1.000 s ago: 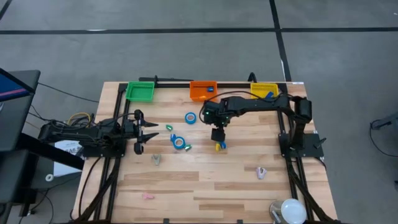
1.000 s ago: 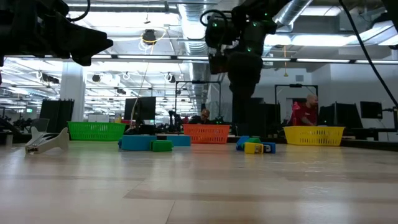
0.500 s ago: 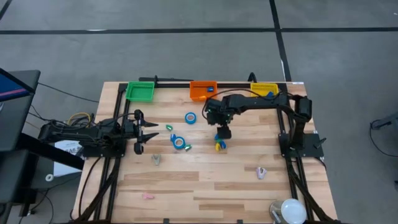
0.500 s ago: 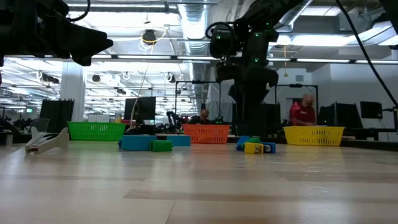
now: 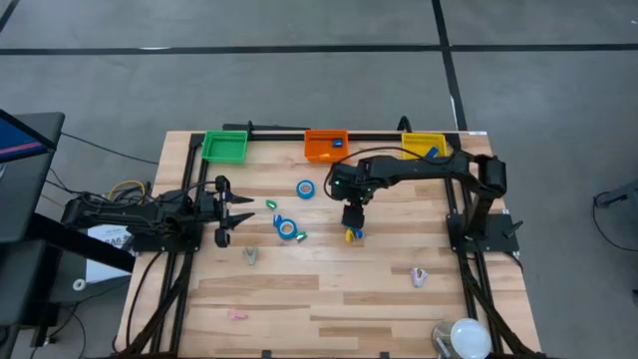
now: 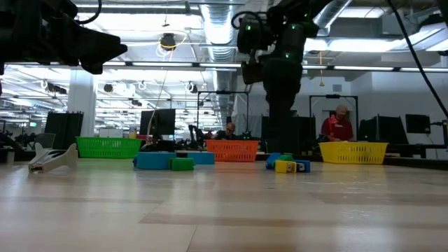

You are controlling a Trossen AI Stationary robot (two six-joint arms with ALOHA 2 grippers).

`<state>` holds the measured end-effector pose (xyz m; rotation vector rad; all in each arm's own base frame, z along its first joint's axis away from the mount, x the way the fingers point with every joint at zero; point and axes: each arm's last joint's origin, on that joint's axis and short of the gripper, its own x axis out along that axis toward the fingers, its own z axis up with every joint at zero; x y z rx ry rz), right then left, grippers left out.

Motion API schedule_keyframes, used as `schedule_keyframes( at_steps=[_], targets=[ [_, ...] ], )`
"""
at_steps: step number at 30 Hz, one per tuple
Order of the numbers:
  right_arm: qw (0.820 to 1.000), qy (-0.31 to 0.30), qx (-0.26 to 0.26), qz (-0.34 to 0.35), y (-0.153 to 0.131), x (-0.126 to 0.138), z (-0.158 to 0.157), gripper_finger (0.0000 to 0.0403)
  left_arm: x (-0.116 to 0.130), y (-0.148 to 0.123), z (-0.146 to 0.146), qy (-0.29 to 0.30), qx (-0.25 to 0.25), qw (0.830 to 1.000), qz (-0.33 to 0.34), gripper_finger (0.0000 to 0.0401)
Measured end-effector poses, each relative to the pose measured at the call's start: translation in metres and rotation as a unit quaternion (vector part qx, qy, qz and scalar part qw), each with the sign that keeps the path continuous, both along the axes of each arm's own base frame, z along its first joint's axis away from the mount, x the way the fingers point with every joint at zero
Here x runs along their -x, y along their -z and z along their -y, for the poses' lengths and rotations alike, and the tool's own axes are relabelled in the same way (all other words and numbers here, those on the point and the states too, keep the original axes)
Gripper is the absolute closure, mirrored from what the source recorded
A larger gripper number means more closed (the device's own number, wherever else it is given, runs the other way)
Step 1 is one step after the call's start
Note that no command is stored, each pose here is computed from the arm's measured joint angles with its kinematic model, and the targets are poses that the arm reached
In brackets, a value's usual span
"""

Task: Pick and place Stapler, Stapler remover, tape
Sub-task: Put the blue stapler into the orange bin

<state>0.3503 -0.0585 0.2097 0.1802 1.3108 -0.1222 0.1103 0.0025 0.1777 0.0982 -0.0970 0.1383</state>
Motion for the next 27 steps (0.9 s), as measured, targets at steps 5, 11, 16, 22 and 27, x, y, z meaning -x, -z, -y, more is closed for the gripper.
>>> schedule_keyframes(
  at_steps=[5, 11, 16, 22, 27],
  targets=[
    [0.999, 0.018, -0.002, 0.029, -0.013, 0.002, -0.003, 0.0217, 0.0, 0.0, 0.0, 0.0, 0.0, 1.0, 0.0, 0.0233],
    [0.999, 0.017, 0.0, 0.04, -0.019, 0.003, -0.003, 0.0222, 0.0, 0.0, 0.0, 0.0, 0.0, 1.0, 0.0, 0.0233],
    [0.999, 0.013, 0.0, 0.036, -0.018, 0.003, -0.006, 0.0219, 0.0, 0.0, 0.0, 0.0, 0.0, 1.0, 0.0, 0.0233],
    [0.999, -0.031, 0.006, 0.032, -0.018, 0.003, -0.018, 0.0207, 0.0, 0.0, 0.0, 0.0, 0.0, 1.0, 0.0, 0.0233],
    [0.999, -0.023, 0.002, 0.024, -0.015, 0.004, -0.02, 0.0182, 0.0, 0.0, 0.0, 0.0, 0.0, 1.0, 0.0, 0.0233]
  ],
)
